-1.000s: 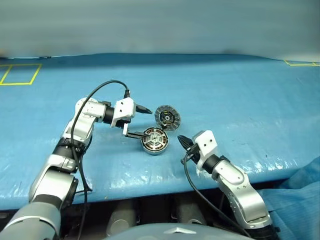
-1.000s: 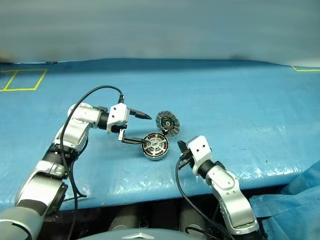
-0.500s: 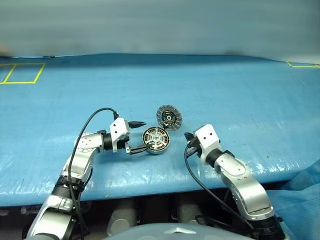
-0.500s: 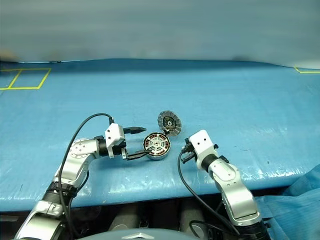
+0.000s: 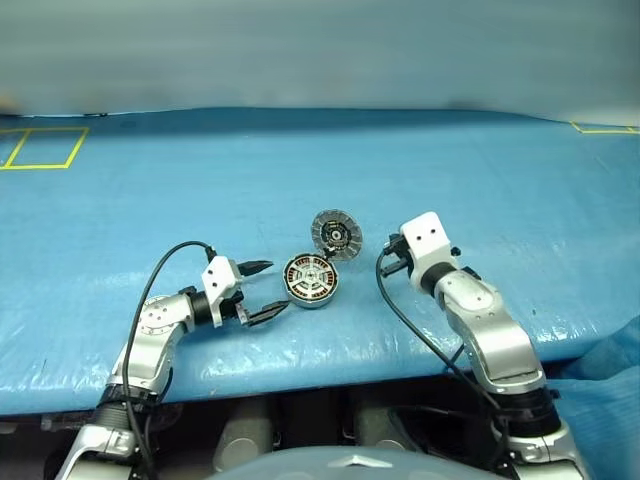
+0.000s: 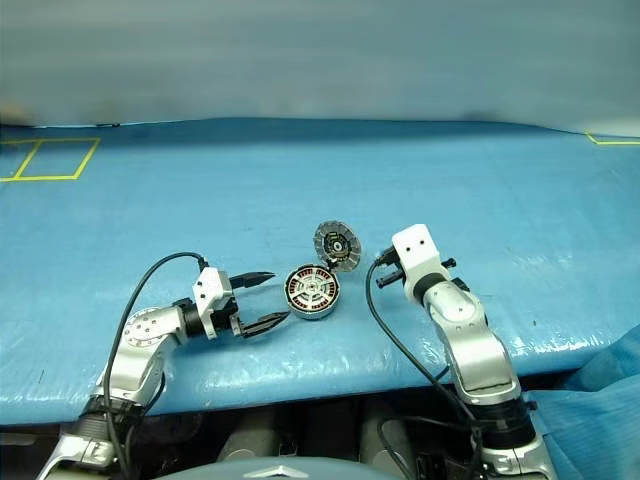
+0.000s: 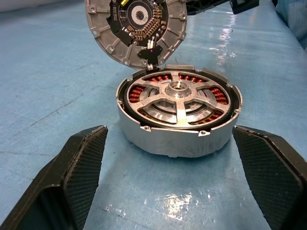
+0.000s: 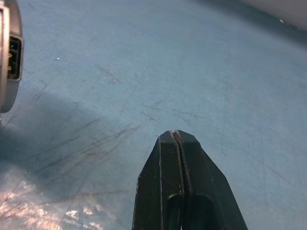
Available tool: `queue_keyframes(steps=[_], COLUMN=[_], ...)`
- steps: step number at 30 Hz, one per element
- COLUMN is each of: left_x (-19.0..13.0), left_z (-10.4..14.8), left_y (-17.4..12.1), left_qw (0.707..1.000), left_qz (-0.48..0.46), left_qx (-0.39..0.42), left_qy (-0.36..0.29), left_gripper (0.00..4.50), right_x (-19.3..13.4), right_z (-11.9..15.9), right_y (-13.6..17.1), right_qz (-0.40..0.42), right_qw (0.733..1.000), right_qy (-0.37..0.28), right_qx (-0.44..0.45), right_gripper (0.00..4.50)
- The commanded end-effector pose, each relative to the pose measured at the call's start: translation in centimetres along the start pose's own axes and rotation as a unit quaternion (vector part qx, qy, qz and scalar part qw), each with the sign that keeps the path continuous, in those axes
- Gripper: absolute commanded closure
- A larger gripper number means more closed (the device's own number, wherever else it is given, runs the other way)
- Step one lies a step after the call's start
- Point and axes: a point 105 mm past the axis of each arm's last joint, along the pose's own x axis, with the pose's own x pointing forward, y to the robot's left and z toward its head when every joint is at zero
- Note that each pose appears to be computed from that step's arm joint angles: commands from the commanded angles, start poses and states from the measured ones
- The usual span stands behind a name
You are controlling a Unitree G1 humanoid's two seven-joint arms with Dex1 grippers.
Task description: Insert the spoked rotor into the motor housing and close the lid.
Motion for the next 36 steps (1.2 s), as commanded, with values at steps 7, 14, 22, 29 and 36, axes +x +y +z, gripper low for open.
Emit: queue_keyframes(steps=[7,14,22,29,36], left_x=[-0.4,-1.2,-1.9,-2.1,-1.5], left_z=[0.9,1.3,2.0,2.3,2.4], left_y=[0.5,1.4,2.6,2.8,2.2], left_qw=[0.999,0.998,0.994,0.994,0.996], left_qz=[0.019,0.046,0.08,0.084,0.06], left_qx=[0.027,0.048,0.065,0.067,0.053], left_qy=[-0.024,-0.021,-0.029,-0.03,-0.039], left_gripper=[0.06,0.06,0.06,0.06,0.06], right_x=[2.5,0.5,-1.5,-2.2,-2.0], right_z=[4.4,8.2,7.2,4.2,1.6], right_y=[1.0,6.1,10.4,11.8,12.4], right_qz=[0.07,0.232,0.314,0.32,0.308], right_qw=[0.993,0.951,0.933,0.936,0.943], right_qy=[-0.085,-0.172,-0.152,-0.103,-0.057], right_qx=[0.046,0.11,0.093,0.109,0.107], right_gripper=[4.5,4.5,4.5,4.5,4.5])
